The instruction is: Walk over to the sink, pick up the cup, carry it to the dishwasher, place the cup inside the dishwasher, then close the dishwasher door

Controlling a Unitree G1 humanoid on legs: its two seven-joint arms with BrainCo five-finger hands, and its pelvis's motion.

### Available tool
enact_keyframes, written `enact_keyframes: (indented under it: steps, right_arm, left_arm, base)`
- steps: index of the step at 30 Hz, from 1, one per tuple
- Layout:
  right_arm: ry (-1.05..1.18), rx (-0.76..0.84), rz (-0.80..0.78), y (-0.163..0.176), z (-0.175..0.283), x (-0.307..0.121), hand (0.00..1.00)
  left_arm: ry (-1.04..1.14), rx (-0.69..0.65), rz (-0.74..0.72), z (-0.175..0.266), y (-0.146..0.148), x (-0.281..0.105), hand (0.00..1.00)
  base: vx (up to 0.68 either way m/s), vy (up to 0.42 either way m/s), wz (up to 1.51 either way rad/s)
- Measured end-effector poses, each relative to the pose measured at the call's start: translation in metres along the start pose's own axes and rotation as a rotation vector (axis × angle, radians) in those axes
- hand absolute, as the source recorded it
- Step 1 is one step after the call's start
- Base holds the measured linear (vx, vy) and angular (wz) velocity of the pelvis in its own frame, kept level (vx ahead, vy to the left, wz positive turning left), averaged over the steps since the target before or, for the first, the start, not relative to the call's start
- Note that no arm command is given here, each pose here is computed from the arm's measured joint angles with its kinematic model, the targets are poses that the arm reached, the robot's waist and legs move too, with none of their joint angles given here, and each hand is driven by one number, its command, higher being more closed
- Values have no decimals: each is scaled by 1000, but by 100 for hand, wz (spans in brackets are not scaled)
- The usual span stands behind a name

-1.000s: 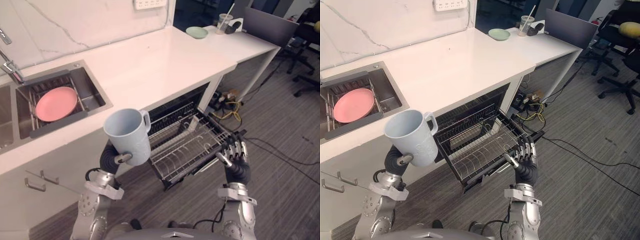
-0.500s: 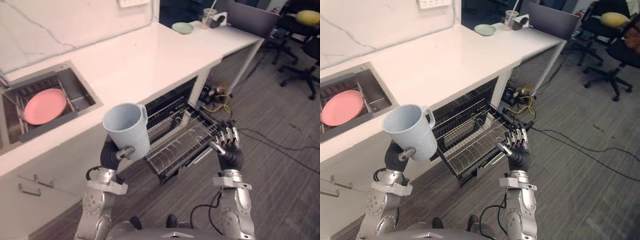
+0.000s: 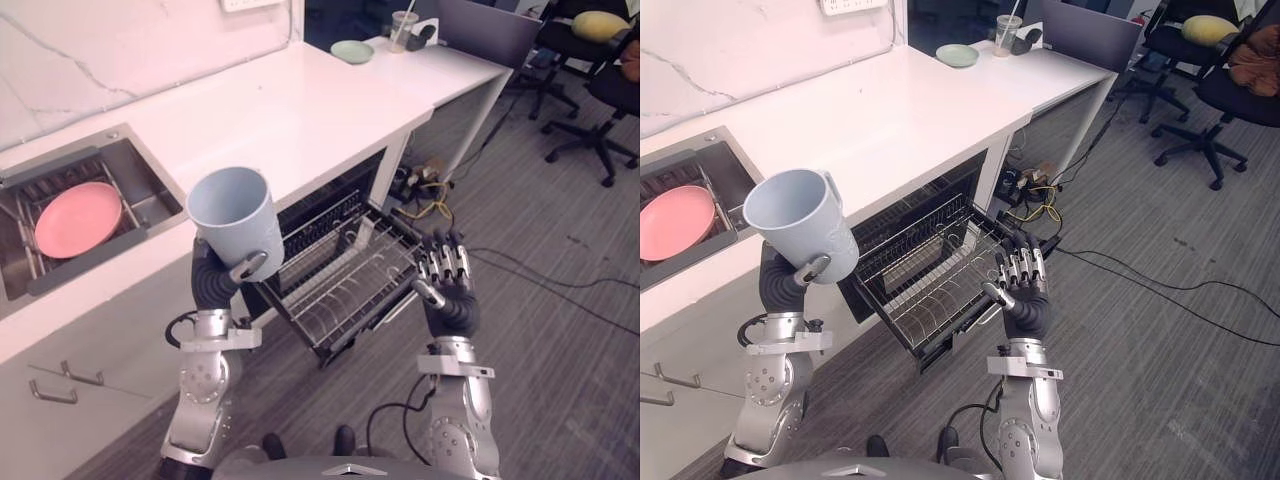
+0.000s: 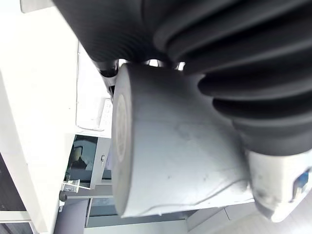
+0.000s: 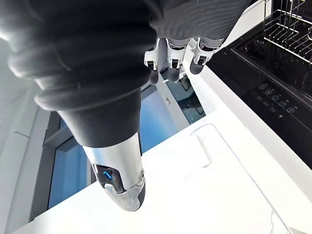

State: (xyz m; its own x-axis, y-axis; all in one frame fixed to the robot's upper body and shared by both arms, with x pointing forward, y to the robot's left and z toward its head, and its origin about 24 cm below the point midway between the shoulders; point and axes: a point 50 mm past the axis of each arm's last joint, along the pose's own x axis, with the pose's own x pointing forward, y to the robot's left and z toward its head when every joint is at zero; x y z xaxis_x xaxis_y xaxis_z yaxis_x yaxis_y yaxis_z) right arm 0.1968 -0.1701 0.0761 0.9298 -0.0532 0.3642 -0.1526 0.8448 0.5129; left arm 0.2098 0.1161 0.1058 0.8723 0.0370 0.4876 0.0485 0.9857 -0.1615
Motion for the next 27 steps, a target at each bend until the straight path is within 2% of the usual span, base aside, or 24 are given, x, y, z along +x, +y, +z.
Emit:
enact_keyframes:
  steps: [11,18,23,27]
  right_arm:
    - [-14,59,97,23,1,14,0]
    - [47,128,153,37,-9,17,0]
    - [95,165,208,50,-17,17,0]
    - [117,186,238,58,-21,17,0]
  left_arm:
    - [64,155,-87,-21,-22,-2,100]
    - [79,248,-78,-27,-30,-7,100]
    - [73,369,-99,-34,-36,-8,100]
    - [93,401,-115,-38,-40,-11,100]
  base:
    - [-5,0,5]
    - [-29,6,4]
    - [-18,6,3]
    - [-3,0,1]
